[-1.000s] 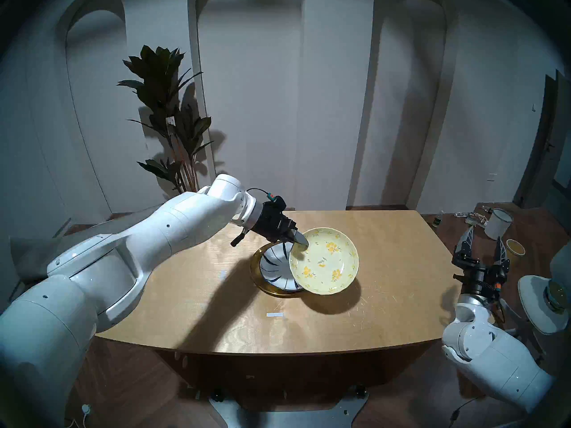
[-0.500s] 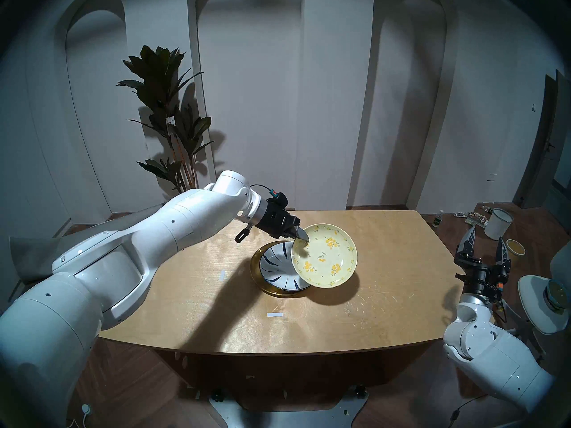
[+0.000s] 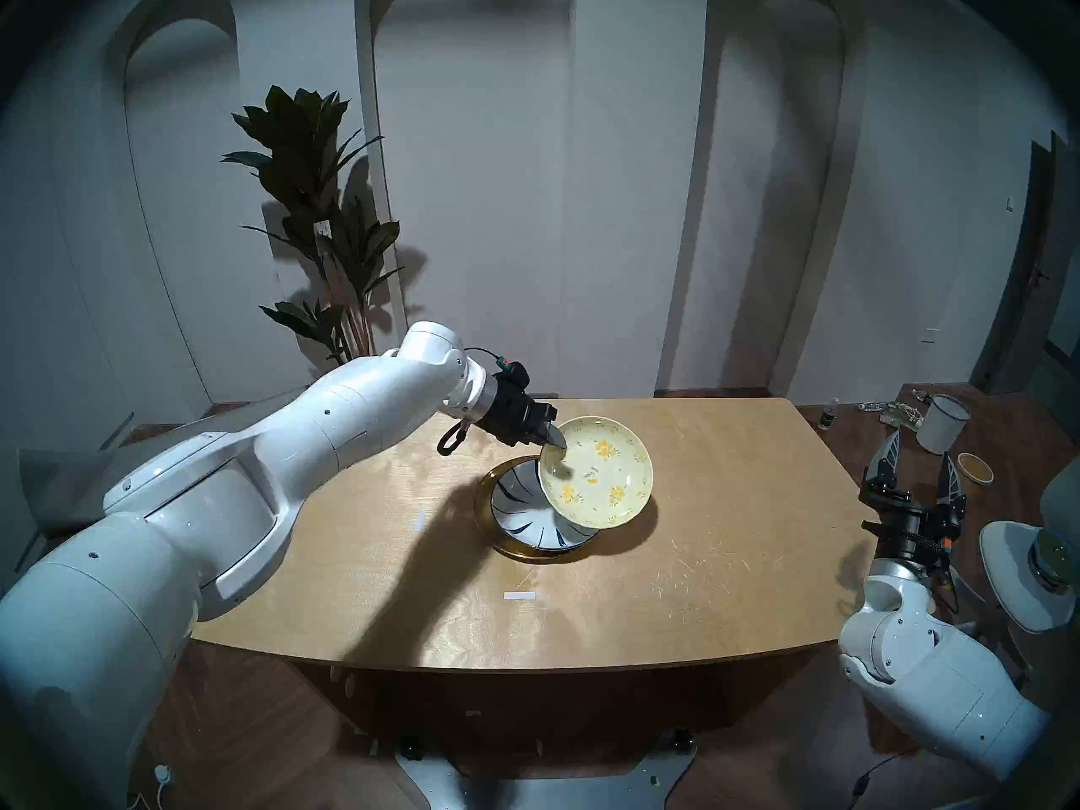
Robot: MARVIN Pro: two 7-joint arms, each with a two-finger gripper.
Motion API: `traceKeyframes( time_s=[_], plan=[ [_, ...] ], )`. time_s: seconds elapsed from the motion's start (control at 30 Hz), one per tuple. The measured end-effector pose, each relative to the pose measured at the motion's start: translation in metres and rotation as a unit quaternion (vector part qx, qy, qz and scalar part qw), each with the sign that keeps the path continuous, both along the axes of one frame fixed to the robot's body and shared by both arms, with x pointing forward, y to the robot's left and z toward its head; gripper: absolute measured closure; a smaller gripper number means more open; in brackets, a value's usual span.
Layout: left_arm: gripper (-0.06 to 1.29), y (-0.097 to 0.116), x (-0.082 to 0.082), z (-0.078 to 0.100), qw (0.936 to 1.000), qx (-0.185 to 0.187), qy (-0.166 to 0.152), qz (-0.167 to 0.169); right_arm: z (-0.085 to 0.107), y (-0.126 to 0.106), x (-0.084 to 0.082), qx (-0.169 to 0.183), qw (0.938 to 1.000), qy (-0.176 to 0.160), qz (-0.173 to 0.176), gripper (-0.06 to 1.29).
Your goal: Stack the plates into one stack
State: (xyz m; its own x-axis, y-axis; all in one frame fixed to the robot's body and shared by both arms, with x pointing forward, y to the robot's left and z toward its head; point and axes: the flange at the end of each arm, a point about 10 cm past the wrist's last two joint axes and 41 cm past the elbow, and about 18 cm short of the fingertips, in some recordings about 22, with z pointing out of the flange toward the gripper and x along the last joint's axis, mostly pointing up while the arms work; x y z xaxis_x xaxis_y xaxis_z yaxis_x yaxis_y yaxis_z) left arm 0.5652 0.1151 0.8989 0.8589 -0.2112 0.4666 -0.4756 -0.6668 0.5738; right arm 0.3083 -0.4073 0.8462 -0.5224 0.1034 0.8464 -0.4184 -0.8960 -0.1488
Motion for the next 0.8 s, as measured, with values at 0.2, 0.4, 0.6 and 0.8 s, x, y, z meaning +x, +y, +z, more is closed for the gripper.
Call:
traceKeyframes(
  time_s=[0.2,0.4,0.6,0.8],
  plan=[
    [1.26,0.015,0.005,-0.007,0.9994,0.014,0.007,0.031,-0.001,0.001,0.000,0.003,1.0000,0.001,0.002,0.02],
    [1.26,0.037,0.011,-0.011,0.9971,0.026,0.012,0.070,-0.002,0.004,0.000,0.004,1.0000,0.002,0.007,0.02],
    [1.26,0.050,0.014,-0.014,0.9950,0.034,0.016,0.093,-0.002,0.006,0.000,0.005,0.9999,0.002,0.010,0.02],
    [1.26,0.059,0.012,-0.022,0.9932,0.042,0.024,0.106,-0.002,0.008,0.001,0.003,0.9999,0.002,0.014,0.02]
  ],
)
